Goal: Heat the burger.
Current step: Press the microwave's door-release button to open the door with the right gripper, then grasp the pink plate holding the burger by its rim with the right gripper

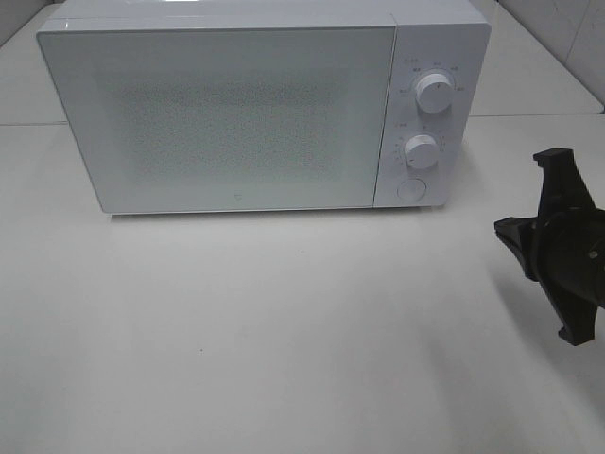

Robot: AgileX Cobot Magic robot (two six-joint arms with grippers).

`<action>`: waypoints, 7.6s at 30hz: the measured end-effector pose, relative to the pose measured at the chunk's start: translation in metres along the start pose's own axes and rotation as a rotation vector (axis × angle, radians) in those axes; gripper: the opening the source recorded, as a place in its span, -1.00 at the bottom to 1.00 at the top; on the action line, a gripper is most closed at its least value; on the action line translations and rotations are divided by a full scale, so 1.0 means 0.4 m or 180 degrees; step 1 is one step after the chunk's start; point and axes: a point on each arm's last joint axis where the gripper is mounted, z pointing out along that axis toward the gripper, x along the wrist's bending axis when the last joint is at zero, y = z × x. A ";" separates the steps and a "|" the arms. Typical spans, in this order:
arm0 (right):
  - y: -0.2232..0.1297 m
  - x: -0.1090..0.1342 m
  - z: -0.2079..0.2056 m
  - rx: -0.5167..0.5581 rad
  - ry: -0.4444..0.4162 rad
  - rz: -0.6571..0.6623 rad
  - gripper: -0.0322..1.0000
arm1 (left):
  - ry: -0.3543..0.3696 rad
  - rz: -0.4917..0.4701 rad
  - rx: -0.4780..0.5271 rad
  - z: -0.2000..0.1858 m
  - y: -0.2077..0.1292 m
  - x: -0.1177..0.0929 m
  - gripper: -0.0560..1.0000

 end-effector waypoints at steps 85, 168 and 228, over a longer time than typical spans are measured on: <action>-0.078 0.085 0.367 -0.0428 -0.0037 0.0524 -0.94 | 0.0000 0.0000 0.0000 0.000 0.000 0.000 0.95; -0.105 0.121 0.255 0.0068 -0.0353 0.0029 -0.94 | 0.0000 0.0000 0.0000 0.000 0.000 0.000 0.95; -0.097 0.322 0.007 0.2753 -0.0203 -0.6516 -0.72 | 0.0000 0.0000 0.0000 0.000 0.000 0.000 0.95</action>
